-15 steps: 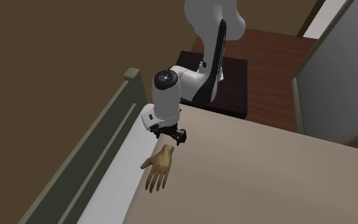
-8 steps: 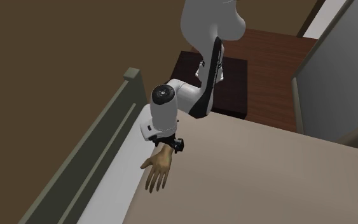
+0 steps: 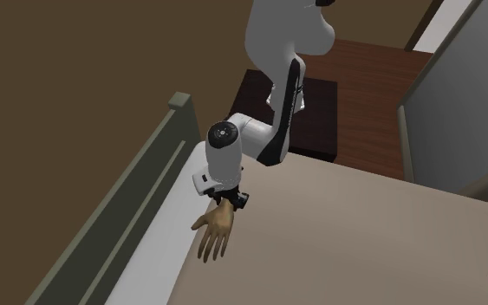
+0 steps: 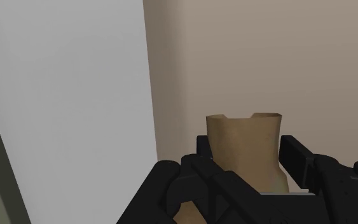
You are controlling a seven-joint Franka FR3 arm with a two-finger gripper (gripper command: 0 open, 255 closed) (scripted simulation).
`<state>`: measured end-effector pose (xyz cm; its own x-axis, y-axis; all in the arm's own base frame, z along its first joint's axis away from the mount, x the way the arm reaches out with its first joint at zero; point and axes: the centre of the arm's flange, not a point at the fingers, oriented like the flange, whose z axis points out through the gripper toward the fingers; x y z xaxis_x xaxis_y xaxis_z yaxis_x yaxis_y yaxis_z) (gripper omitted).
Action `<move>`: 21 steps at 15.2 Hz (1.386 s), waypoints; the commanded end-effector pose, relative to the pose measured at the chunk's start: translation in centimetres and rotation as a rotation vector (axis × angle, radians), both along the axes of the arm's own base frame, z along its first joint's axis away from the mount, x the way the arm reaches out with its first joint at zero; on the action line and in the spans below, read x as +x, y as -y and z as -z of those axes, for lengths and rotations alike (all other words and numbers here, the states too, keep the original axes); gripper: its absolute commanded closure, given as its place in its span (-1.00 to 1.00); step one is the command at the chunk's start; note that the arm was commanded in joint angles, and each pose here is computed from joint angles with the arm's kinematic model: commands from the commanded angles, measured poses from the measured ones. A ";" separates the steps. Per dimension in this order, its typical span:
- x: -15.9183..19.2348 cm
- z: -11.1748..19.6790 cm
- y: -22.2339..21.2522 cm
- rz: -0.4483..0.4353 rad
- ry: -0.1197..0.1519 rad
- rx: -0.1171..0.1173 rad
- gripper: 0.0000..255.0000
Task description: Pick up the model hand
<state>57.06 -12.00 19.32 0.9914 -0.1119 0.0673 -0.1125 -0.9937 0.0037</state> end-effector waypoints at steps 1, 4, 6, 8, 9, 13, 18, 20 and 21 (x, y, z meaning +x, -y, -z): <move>0.0 0.1 0.0 0.001 -0.001 0.000 1.00; -0.1 0.1 0.0 0.001 -0.001 0.000 1.00; -0.1 0.1 0.0 0.001 -0.001 0.000 1.00; -0.1 -1.0 0.0 0.001 -0.001 0.000 1.00; -0.1 -1.5 0.0 0.001 -0.001 0.000 1.00; -0.1 -3.6 0.0 0.001 -0.001 0.000 1.00; -0.1 -6.3 0.0 0.001 -0.001 0.000 1.00; -0.1 -7.3 0.0 0.001 -0.001 0.000 1.00; -0.1 -7.9 0.0 0.001 -0.001 0.000 1.00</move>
<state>57.02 -11.97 26.53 0.9915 -0.1126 0.0658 -0.1131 -0.9936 0.0037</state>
